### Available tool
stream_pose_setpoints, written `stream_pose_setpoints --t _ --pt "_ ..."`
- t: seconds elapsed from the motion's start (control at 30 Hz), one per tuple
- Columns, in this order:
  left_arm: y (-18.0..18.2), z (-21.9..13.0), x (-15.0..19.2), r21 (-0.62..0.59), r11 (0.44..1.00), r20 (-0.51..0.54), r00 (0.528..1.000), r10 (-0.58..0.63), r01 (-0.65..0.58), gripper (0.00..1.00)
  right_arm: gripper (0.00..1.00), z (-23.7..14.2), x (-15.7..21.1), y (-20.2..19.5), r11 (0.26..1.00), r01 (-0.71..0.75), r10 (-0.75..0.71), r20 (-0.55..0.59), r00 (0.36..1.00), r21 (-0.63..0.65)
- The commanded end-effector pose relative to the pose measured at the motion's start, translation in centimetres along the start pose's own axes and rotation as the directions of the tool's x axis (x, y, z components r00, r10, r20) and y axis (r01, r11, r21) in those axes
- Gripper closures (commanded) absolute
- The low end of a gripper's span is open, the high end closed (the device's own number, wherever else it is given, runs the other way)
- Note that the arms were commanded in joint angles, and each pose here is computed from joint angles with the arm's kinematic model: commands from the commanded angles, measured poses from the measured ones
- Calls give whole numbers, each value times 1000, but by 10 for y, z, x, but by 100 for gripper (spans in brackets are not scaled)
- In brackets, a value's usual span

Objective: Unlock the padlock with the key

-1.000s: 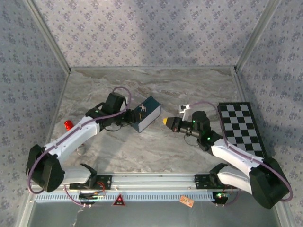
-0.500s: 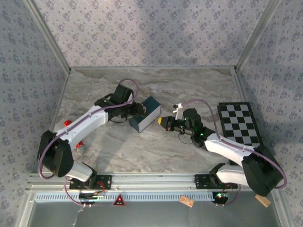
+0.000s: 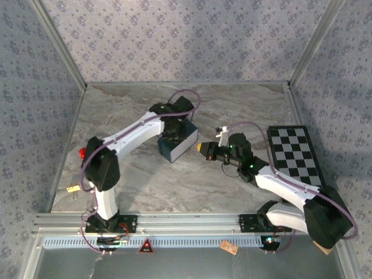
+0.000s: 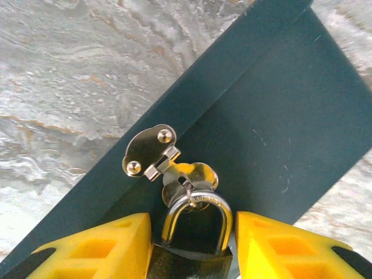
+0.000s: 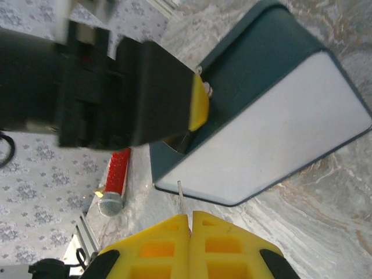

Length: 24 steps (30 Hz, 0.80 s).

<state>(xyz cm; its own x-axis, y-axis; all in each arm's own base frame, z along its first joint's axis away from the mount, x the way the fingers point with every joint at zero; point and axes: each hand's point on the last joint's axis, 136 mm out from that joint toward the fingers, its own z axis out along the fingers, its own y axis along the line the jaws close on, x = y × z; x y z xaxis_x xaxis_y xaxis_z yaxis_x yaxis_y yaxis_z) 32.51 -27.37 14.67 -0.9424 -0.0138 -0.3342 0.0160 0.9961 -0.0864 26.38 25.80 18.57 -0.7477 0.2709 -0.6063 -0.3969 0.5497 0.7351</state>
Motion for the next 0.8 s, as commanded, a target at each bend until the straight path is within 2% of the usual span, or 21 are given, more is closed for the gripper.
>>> stream_pose_setpoints --t 0.0,0.13,0.27,0.3,0.33,0.37,0.53,0.77 --pt "29 6 26 -240 963 -112 989 97 -122 58 100 -8 -1 -9 999 11 -11 14 1000 33" --pt "28 13 31 -294 939 -164 977 135 -179 59 100 -12 -2 -12 999 7 -8 23 1000 39" --pt "27 15 37 -314 926 -200 968 150 -209 54 100 -15 -3 -16 999 -1 -1 34 999 48" --pt "25 16 39 -305 929 -206 967 152 -211 57 100 -16 -4 -16 999 -1 -1 37 999 48" --pt "25 17 40 -297 932 -212 966 149 -209 67 100 -16 -3 -17 999 -3 1 35 999 50" --pt "23 19 42 -284 937 -214 966 145 -203 73 100 -15 -4 -17 999 -2 0 35 999 47" --pt "3 29 51 -139 983 -239 967 81 -117 75 100 -10 -1 -12 1000 -2 2 27 1000 28" --pt "-13 12 37 18 998 -162 986 -50 53 76 100 4 15 -2 1000 11 -11 -5 1000 19"
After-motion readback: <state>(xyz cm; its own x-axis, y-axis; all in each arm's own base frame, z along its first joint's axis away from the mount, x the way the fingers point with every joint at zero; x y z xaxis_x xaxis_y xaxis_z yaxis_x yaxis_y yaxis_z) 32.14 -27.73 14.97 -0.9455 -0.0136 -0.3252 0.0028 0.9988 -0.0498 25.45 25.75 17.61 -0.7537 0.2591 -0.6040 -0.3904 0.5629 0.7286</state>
